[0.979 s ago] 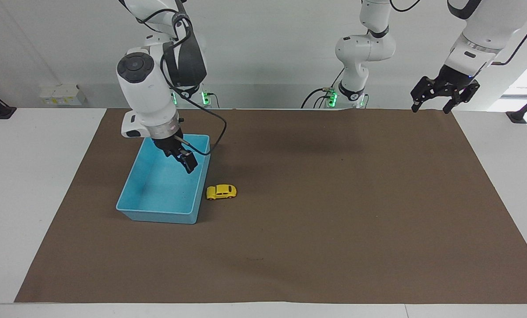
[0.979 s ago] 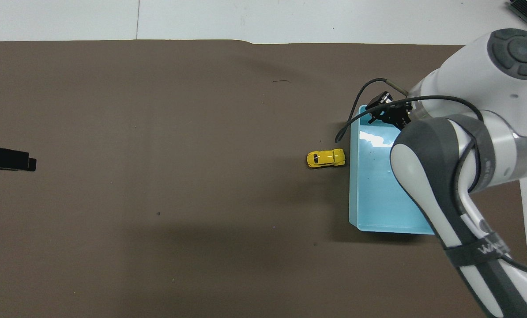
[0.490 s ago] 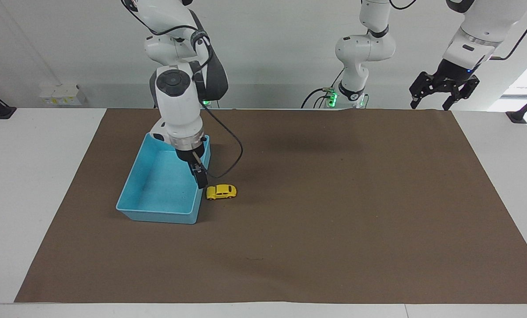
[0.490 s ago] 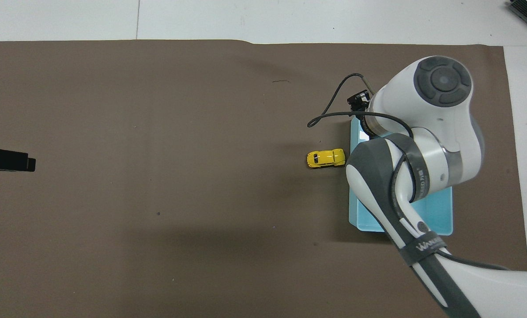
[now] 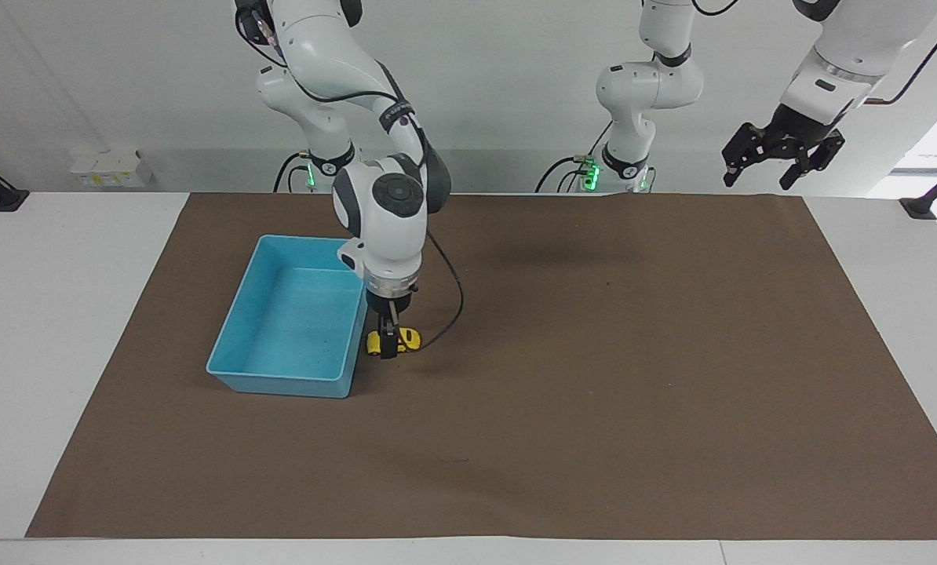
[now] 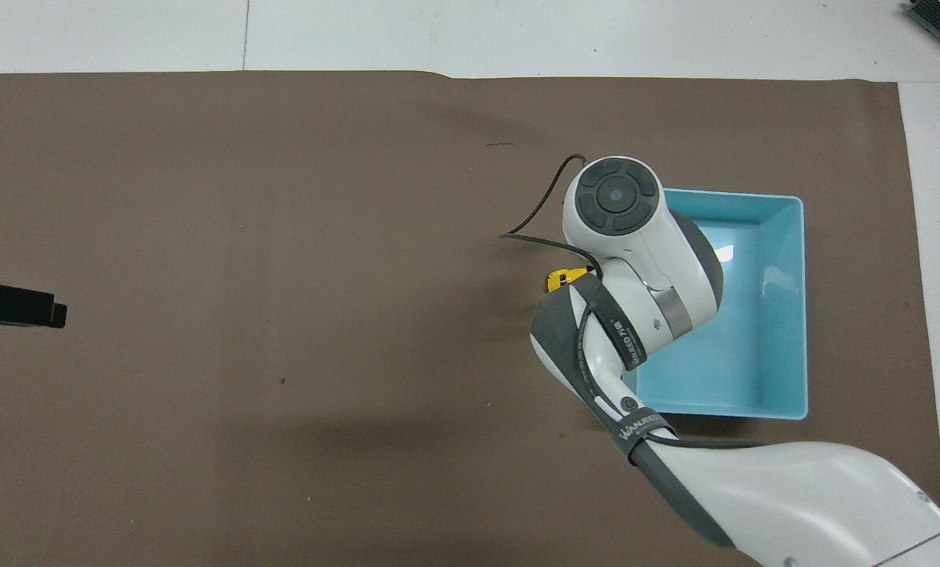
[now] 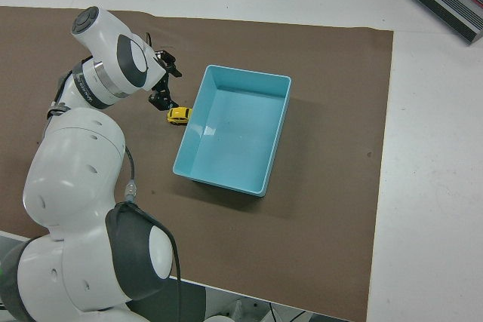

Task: Wind up and store yellow beetle car
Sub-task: 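Grasp the yellow car with the right gripper and lift it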

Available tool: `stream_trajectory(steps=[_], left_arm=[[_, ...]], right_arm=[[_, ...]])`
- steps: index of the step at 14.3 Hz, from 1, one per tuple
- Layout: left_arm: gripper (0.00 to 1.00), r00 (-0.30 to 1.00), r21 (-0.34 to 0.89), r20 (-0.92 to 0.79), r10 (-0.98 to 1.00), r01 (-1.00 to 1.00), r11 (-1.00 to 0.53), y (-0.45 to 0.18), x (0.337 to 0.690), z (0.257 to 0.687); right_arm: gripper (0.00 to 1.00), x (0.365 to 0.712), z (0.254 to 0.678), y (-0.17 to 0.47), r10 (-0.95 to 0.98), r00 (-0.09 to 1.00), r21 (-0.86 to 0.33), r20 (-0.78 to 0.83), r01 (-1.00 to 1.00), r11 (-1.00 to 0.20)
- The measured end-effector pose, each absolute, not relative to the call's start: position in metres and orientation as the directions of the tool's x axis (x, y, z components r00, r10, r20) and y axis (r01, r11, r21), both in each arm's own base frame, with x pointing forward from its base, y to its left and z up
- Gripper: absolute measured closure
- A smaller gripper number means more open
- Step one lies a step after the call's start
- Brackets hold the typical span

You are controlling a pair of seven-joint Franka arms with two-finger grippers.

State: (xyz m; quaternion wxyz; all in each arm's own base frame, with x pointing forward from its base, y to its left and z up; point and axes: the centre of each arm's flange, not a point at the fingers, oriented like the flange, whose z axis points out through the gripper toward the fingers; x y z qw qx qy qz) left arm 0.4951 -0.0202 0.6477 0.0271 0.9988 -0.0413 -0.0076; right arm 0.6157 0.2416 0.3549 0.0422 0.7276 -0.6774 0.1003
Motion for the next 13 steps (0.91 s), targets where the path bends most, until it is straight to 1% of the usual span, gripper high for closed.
stream_trajectory(steps=[3, 6, 9, 11, 13], left_arm=[[0.00, 0.996, 0.054, -0.025, -0.089, -0.088, -0.995, -0.024, 0.495, 0.643], [0.00, 0.995, 0.054, -0.030, -0.093, -0.091, -0.994, -0.026, 0.495, 0.640], [0.00, 0.995, 0.055, -0.031, -0.092, -0.090, -0.994, -0.026, 0.503, 0.629], [0.00, 0.995, 0.058, -0.049, -0.089, -0.087, -0.995, -0.024, 0.516, 0.617], [0.00, 0.995, 0.052, -0.053, -0.084, -0.081, -0.995, -0.022, 0.527, 0.609]], right_arm=[[0.00, 0.622, 0.324, 0.241, -0.981, -0.052, -0.098, 0.187, -0.995, 0.034], [0.00, 0.621, 0.309, 0.225, -0.979, -0.090, -0.097, 0.181, -0.993, 0.073], [0.00, 0.609, 0.299, 0.221, -0.980, -0.080, -0.086, 0.181, -0.994, 0.065], [0.00, 0.602, 0.300, 0.228, -0.982, -0.027, -0.079, 0.185, -0.997, 0.012], [0.00, 0.600, 0.311, 0.239, -0.981, 0.007, -0.075, 0.192, -0.997, -0.022]])
